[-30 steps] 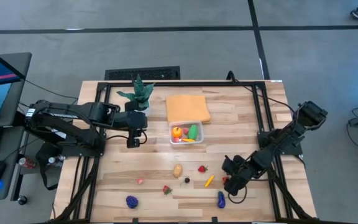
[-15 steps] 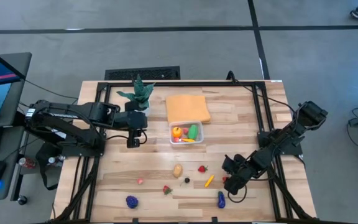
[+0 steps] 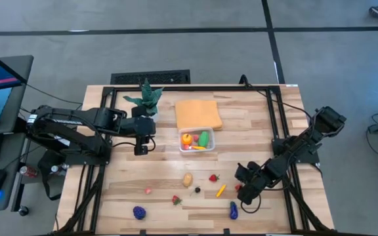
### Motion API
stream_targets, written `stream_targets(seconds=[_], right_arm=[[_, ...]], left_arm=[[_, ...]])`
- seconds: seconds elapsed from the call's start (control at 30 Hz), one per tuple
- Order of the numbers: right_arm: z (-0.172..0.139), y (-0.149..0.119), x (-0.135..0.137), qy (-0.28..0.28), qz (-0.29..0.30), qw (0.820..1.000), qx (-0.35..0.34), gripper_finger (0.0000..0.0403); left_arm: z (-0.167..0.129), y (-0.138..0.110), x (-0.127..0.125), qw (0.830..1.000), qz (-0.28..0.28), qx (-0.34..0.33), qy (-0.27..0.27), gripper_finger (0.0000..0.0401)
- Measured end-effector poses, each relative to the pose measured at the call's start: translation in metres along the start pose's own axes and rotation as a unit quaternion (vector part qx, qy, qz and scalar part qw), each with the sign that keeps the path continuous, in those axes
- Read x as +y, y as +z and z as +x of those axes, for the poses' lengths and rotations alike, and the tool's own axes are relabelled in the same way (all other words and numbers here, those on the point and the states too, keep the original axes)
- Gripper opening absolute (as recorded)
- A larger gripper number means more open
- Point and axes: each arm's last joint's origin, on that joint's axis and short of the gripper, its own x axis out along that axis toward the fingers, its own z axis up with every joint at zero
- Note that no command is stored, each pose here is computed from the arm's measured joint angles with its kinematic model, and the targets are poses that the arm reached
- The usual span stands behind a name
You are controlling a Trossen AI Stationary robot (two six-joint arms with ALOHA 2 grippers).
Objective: Pick and placing Produce into tupperware
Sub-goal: Put the right red strawberry into the transparent bin
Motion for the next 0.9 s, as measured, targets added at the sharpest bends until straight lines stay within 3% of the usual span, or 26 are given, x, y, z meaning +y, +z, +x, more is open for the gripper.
stream_targets(seconds=[0.47,0.9], right_arm=[[0.0005,-0.0005,-0.0016,-0.006,0.0,1.0,0.001,0.0153],[0.0006,-0.0003,-0.001,-0.003,0.009,1.0,0.0,0.0157]], left_arm=[[0.0001,0.0002,0.0002,1.0,0.0,-0.001,0.004,0.0138],[0.0001,0.0003,0.0002,1.0,0.0,-0.001,0.004,0.0138]])
